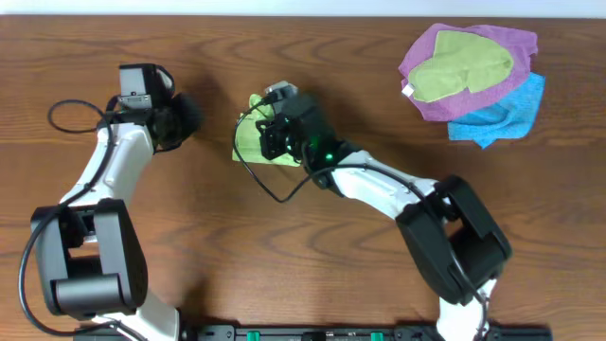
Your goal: Fold the cloth
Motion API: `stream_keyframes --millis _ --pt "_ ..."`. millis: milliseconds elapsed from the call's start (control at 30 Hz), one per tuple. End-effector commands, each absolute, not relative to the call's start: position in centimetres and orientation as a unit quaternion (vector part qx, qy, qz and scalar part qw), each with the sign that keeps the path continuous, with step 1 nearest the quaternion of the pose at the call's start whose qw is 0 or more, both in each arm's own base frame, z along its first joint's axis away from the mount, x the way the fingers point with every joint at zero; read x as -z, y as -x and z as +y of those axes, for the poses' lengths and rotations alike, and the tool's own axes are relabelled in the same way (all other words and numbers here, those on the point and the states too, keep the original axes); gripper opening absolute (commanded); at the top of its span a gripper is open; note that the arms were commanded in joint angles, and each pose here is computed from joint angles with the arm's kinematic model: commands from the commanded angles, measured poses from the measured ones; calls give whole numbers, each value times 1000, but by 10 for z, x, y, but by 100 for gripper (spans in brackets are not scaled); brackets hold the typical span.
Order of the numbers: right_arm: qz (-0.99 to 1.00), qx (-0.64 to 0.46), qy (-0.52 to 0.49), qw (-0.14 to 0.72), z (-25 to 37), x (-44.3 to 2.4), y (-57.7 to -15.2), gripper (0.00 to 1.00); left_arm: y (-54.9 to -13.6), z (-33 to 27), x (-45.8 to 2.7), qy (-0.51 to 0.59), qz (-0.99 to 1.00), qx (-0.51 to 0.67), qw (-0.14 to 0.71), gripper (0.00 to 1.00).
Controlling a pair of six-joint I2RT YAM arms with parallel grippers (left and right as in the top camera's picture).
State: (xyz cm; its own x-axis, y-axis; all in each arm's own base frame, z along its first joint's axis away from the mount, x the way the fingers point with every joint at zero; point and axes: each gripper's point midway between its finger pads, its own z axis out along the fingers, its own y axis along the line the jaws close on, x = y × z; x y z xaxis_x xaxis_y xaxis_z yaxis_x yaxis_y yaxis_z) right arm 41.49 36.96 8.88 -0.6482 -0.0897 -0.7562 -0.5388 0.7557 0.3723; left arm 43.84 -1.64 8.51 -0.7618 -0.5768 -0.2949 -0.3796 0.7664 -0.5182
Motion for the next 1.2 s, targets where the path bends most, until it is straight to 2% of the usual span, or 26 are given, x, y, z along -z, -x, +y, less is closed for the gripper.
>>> stream_keyframes --millis 0,467,633,700,900,1167 --pt "857 -302 203 364 384 -82 -409 1 -440 -6 -100 259 910 211 245 6" --pt "869 -291 226 330 394 -55 -389 2 -440 5 -101 270 906 212 247 6" --pt "866 -294 227 335 397 -56 -389 24 -440 5 -101 270 906 212 247 6" --pt "864 -296 228 337 398 -58 -390 42 -440 5 -101 270 906 212 247 6" --pt "855 -313 235 339 406 -69 -391 54 -441 4 -103 269 905 216 249 6" --pt "849 -317 227 356 406 -85 -405 60 -443 4 -109 268 903 217 255 6"
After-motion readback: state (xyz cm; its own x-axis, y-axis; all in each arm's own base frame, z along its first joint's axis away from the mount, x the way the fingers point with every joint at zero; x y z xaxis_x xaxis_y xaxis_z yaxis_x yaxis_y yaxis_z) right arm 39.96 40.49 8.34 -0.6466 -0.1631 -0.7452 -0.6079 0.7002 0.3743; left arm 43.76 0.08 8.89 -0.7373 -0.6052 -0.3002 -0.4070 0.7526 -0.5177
